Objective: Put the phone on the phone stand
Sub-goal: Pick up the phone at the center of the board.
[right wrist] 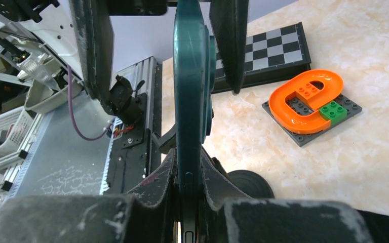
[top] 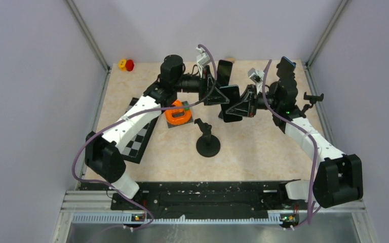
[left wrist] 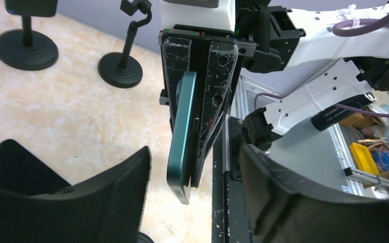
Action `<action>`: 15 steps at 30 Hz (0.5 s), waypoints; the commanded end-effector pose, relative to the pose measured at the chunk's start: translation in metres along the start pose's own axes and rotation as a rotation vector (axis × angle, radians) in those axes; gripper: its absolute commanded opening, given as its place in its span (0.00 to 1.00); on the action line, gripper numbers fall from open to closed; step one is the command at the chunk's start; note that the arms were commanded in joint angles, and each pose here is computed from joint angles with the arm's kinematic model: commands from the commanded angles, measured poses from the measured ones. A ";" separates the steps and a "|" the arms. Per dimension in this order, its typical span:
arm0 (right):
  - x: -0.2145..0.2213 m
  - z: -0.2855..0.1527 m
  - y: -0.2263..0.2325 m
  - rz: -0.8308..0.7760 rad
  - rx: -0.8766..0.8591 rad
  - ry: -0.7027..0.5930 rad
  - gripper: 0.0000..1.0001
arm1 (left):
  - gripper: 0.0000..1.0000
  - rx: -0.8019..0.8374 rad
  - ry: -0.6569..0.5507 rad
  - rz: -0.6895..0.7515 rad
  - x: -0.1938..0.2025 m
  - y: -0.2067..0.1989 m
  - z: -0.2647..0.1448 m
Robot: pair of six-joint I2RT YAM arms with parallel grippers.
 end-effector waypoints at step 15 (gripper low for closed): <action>-0.043 -0.001 0.034 -0.125 -0.001 -0.208 0.00 | 0.80 0.075 -0.180 -0.036 -0.013 -0.021 -0.004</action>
Point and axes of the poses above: each gripper's point midway between its finger pads, its own z axis out along the fingers, its own y axis along the line the jaws close on, x = y × z, the point moved 5 cm from there along -z, back along the fingers, and after that the axes turned 9 degrees about -z, right-handed, at the moved point
